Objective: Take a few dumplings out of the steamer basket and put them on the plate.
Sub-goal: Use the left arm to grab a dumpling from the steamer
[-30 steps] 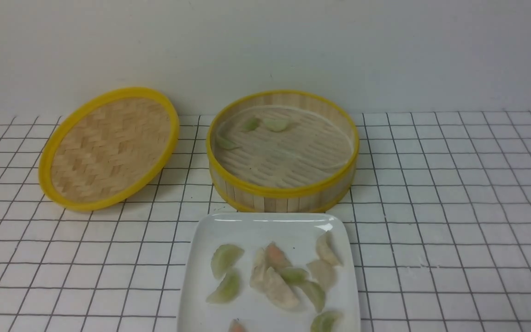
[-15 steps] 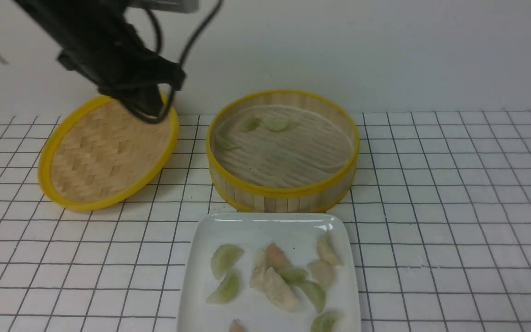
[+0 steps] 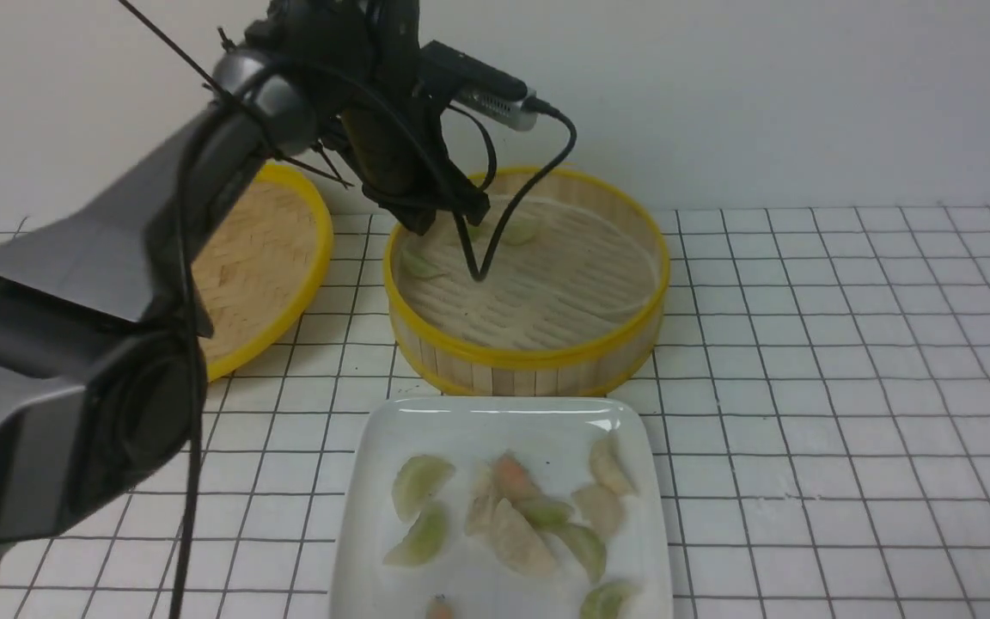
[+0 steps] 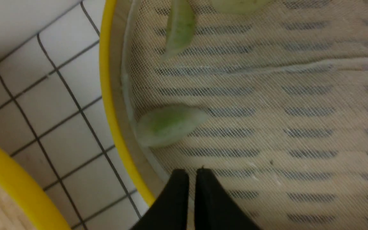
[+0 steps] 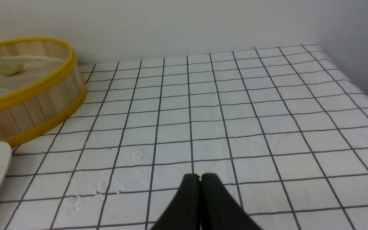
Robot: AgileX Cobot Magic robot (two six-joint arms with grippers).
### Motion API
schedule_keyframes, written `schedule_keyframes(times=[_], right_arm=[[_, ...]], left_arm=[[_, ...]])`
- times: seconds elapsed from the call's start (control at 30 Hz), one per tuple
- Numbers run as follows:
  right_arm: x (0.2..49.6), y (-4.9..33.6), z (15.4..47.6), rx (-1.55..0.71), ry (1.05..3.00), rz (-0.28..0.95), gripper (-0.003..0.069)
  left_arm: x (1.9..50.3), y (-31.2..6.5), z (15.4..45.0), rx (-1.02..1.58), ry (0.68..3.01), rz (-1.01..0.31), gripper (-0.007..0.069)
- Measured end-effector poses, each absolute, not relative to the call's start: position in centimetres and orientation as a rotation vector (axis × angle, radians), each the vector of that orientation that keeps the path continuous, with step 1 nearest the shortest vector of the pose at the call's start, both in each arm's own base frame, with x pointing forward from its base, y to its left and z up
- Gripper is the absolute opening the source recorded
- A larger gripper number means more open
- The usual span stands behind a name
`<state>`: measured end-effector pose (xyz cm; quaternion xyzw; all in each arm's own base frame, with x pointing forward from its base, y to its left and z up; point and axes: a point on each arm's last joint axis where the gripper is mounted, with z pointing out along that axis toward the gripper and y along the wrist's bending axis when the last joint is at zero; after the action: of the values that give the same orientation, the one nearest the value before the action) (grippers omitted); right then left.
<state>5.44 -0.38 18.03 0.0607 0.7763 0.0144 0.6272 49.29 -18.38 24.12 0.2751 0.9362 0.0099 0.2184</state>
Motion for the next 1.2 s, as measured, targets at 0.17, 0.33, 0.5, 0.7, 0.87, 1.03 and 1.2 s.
schedule_keyframes(times=[0.17, 0.33, 0.5, 0.7, 0.87, 1.03, 1.2], right_arm=[[5.4, -0.4, 18.0, 0.139, 1.78, 0.033, -0.001], [5.4, -0.4, 18.0, 0.139, 1.78, 0.033, -0.001], [5.4, -0.4, 18.0, 0.139, 1.78, 0.033, -0.001], [5.4, -0.4, 18.0, 0.139, 1.78, 0.033, -0.001], [5.4, -0.4, 18.0, 0.139, 1.78, 0.033, -0.001], [5.4, -0.4, 18.0, 0.139, 1.78, 0.033, -0.001], [5.4, -0.4, 18.0, 0.139, 1.78, 0.033, -0.001]], left_arm=[[50.8, -18.8, 21.1, 0.864, 2.568, 0.069, 0.0181], [51.3, -18.7, 18.9, 0.913, 2.584, 0.129, 0.0328], [51.4, -18.7, 18.4, 0.931, 2.584, 0.163, 0.0379], [51.5, -18.7, 17.9, 0.936, 2.585, 0.18, 0.0346], [51.7, -18.7, 17.6, 0.93, 2.584, 0.191, 0.0253], [51.4, -19.3, 17.6, 0.94, 2.582, 0.192, 0.0064], [50.9, -20.5, 17.8, 0.972, 2.565, 0.2, 0.0007]])
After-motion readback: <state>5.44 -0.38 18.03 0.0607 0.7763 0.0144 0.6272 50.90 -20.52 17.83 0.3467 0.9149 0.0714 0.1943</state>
